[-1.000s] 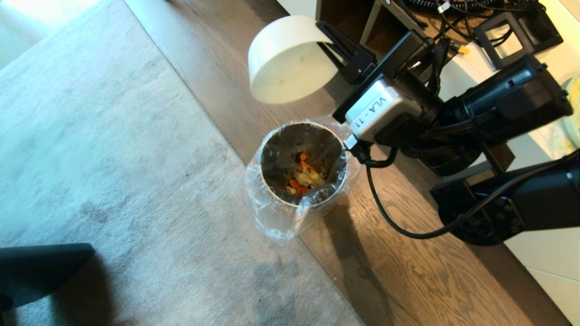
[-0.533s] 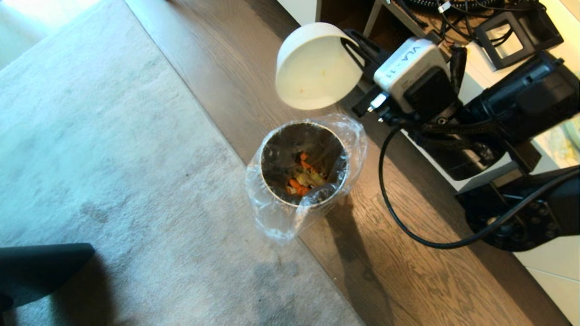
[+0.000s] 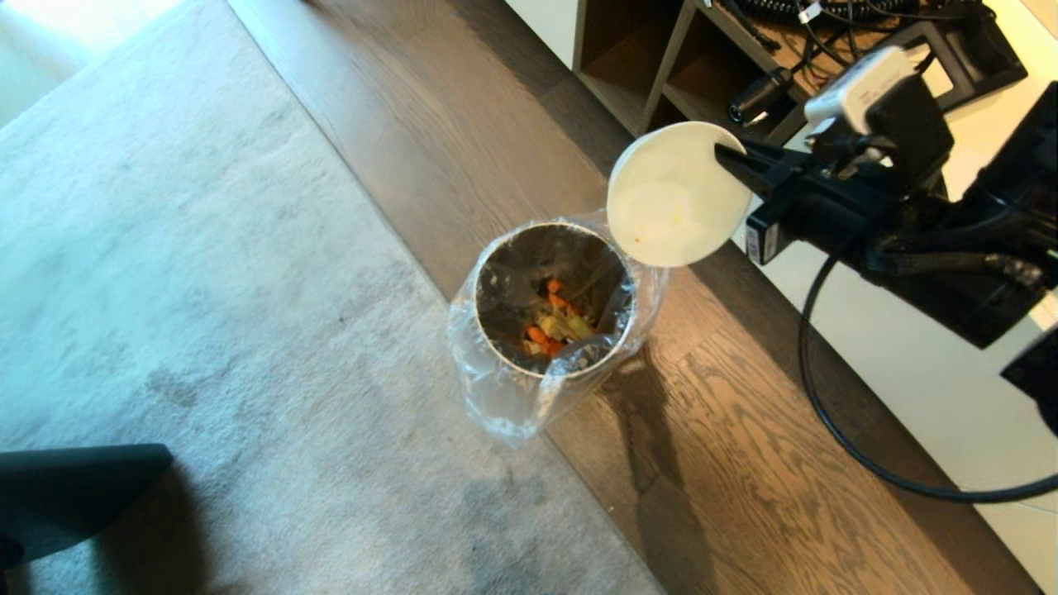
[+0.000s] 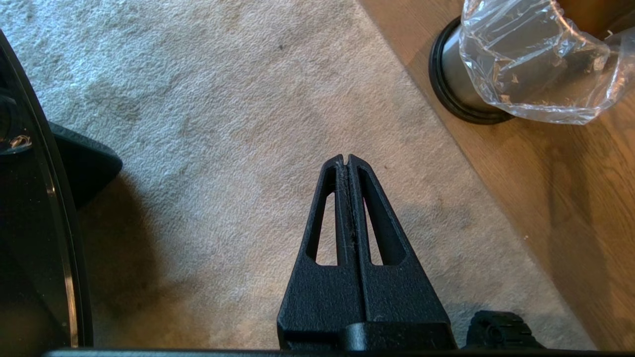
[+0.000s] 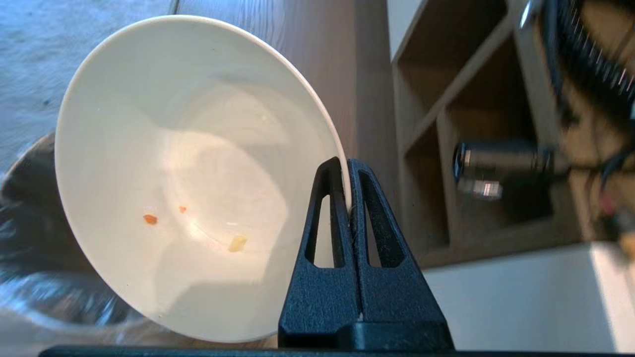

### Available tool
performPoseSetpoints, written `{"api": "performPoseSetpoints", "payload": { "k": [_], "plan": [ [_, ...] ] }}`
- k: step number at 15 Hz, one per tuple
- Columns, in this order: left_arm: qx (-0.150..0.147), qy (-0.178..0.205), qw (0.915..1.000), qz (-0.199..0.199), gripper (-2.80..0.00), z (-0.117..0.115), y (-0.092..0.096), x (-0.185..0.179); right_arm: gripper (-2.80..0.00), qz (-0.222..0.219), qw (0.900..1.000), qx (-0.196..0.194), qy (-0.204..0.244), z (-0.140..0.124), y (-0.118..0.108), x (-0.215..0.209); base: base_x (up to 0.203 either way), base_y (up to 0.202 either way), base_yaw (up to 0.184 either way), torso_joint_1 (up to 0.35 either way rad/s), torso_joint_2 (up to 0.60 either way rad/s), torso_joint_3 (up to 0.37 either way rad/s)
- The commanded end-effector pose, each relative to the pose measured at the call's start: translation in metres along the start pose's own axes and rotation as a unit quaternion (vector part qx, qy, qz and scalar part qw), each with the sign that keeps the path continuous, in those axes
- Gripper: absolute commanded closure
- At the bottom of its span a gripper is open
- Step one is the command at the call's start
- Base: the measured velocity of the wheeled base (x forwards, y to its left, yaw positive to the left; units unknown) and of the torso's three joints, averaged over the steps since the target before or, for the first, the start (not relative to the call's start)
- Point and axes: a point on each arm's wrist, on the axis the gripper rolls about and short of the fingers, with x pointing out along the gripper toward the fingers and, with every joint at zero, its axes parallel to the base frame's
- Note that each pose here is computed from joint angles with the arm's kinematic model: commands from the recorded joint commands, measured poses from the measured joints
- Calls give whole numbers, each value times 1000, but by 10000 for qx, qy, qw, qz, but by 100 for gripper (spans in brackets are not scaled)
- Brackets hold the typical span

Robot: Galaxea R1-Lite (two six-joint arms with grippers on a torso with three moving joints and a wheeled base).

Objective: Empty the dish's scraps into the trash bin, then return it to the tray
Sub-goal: Put the bowl back to the table

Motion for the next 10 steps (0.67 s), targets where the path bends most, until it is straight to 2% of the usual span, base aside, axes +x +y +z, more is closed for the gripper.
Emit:
{"api": "performPoseSetpoints", "payload": {
  "k": [1,3,4,5,7,10],
  "plan": [
    [-3,-6,10000,-4,0,0,0,0,0,-22,9961,736,477,3,-17,-28,0,0,0,0,0,0],
    [-3,-6,10000,-4,0,0,0,0,0,5,9849,1461,931,-3,-20,-43,0,0,0,0,0,0],
    [-3,-7,10000,4,0,0,0,0,0,-1,9780,1681,1239,-10,-20,-52,0,0,0,0,0,0],
    [-3,-7,10000,4,0,0,0,0,0,-74,9712,1823,1533,-17,-18,-59,0,0,0,0,0,0],
    [-3,-6,10000,-2,0,0,0,0,0,-505,9575,2085,1926,-27,-15,-66,0,0,0,0,0,0],
    [-3,-6,10000,-4,0,0,0,0,0,-941,9416,2419,2144,-34,-18,-81,0,0,0,0,0,0]
  ]
}}
